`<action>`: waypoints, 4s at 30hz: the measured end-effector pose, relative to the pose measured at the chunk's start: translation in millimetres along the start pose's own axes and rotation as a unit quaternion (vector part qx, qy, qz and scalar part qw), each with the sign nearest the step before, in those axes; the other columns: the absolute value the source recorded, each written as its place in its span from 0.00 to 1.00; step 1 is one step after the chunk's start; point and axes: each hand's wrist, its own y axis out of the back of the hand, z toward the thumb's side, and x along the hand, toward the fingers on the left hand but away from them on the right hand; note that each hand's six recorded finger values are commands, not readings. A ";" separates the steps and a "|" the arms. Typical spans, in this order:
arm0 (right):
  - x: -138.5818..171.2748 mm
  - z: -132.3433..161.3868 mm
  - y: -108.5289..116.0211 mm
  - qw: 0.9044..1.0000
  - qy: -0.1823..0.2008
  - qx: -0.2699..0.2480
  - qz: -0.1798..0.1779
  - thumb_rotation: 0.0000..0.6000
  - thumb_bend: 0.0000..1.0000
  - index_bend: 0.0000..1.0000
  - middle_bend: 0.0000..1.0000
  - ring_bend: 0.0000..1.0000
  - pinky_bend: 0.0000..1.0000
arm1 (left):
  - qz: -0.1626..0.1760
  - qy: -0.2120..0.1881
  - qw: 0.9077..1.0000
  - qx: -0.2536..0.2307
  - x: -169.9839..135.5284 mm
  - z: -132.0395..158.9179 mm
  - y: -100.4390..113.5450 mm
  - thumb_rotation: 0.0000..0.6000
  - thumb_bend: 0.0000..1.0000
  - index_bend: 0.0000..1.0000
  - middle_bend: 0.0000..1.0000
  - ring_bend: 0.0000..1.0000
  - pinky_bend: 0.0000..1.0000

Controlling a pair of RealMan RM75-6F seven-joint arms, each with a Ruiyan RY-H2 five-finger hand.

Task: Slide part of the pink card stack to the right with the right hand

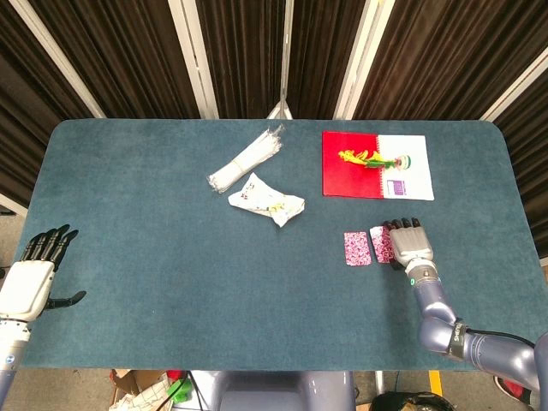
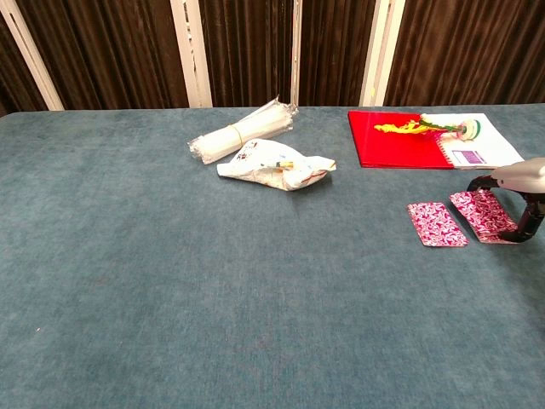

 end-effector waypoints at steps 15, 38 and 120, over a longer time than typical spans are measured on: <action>7.9 0.6 12.8 1.000 0.000 -0.005 -0.020 1.00 0.31 0.00 0.04 0.00 0.00 | 0.000 -0.001 1.000 -0.002 -0.5 0.1 0.4 1.00 0.00 0.00 0.00 0.00 0.00; -1.0 4.5 2.9 1.000 0.000 -0.002 -0.004 1.00 0.30 0.29 0.34 0.18 0.00 | -0.005 0.002 1.000 -0.003 0.6 -1.7 -1.0 1.00 0.00 0.00 0.00 0.00 0.00; 150.6 -41.6 0.0 0.988 0.045 -0.027 -0.148 1.00 0.31 0.00 0.00 0.00 0.00 | 0.006 -0.007 1.000 -0.016 -3.5 0.4 1.9 1.00 0.00 0.00 0.00 0.00 0.00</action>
